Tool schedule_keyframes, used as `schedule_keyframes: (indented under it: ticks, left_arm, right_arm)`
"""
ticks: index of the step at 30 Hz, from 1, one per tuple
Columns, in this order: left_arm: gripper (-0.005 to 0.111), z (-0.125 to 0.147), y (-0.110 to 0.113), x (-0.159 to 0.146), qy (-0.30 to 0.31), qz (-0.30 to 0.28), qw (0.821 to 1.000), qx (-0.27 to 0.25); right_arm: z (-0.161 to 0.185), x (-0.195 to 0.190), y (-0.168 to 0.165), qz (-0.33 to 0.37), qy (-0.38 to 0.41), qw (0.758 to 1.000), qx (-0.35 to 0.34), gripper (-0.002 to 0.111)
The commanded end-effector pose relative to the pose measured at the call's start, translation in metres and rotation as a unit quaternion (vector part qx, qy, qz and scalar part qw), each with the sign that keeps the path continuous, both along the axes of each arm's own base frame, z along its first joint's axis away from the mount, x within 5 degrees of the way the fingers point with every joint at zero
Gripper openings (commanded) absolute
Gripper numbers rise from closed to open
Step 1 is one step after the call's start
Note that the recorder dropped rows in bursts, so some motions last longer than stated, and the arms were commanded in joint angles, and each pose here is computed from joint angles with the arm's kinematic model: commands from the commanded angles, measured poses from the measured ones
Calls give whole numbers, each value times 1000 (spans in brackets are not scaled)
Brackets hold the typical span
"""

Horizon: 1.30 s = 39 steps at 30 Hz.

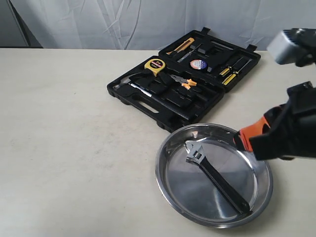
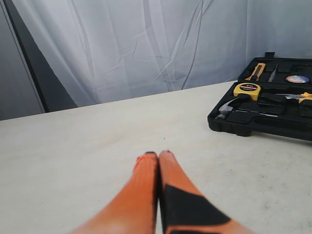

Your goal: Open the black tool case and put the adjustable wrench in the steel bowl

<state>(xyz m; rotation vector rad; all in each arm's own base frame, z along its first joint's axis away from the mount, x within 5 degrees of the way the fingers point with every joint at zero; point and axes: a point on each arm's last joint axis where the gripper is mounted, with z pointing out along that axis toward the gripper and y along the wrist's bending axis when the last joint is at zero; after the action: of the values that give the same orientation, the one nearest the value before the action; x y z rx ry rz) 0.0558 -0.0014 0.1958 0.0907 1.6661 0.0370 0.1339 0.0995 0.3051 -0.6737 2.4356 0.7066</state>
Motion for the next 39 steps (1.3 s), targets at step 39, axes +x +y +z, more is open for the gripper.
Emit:
schedule_keyframes:
  ticks: [39]
  left_arm:
    - [0, 1, 0, 0, -2, -2, 1000, -1]
  right_arm:
    - [-103, -78, -90, -291, -450, 844, -10, 0]
